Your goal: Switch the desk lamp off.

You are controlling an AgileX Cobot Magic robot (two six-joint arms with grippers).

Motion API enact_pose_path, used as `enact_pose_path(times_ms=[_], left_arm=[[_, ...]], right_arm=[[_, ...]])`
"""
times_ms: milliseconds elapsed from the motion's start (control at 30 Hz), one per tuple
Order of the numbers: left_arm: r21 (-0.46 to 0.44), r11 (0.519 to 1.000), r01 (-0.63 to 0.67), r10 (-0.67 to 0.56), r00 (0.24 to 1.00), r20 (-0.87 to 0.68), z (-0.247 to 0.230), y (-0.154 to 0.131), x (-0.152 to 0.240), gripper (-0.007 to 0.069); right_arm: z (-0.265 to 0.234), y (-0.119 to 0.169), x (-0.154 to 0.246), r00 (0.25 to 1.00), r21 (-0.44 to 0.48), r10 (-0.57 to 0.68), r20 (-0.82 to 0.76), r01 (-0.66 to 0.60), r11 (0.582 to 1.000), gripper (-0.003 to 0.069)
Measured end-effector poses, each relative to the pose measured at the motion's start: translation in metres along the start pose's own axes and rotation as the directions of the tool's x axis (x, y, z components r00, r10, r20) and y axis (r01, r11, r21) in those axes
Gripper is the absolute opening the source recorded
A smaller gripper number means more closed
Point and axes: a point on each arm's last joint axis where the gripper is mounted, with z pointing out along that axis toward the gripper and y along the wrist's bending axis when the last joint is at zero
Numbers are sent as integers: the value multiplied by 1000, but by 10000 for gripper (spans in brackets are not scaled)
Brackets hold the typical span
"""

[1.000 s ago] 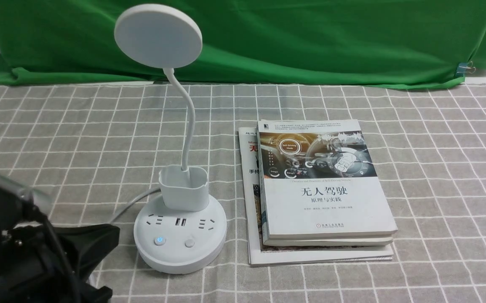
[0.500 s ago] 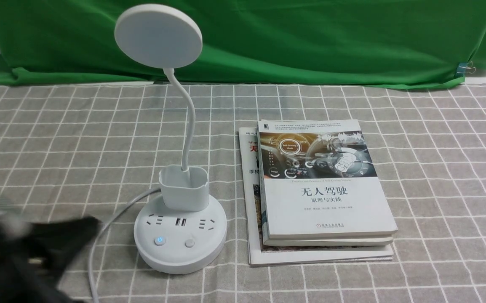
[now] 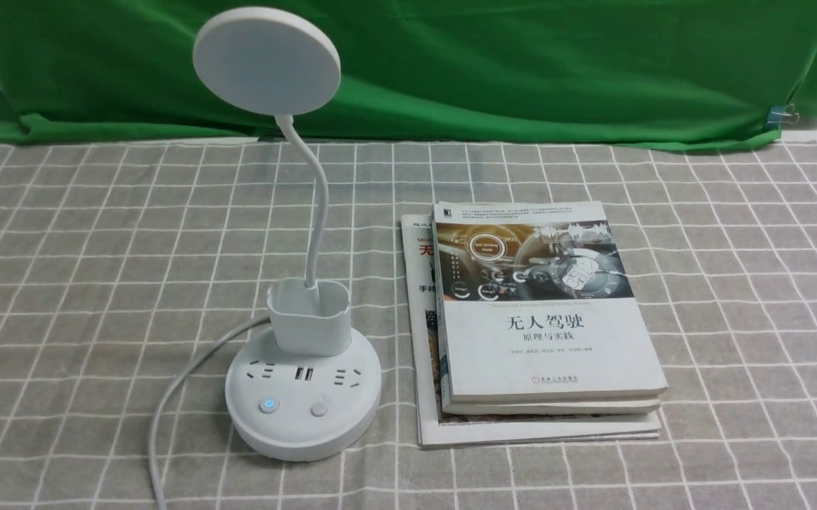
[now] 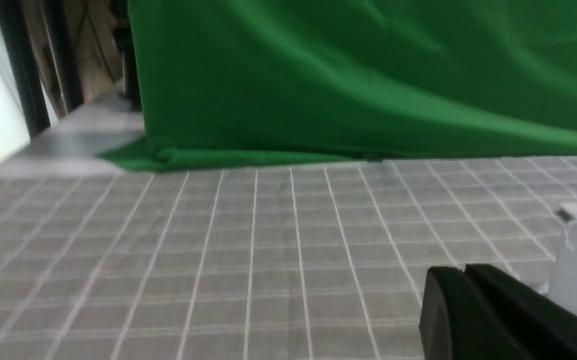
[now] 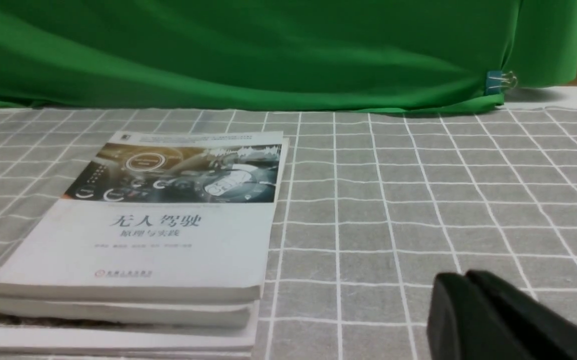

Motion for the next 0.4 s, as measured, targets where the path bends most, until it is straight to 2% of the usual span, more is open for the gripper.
enact_pose_path(times_ms=[133, 400], left_arm=[[6, 1000, 22, -21, 996, -91, -1, -1, 9, 1], [6, 1000, 28, -27, 995, -98, -1, -1, 9, 1]], right_arm=[[0, 0, 0, 1000, 0, 0, -1, 0, 1000, 36], [0, 0, 0, 1000, 0, 0, -1, 0, 1000, 36]])
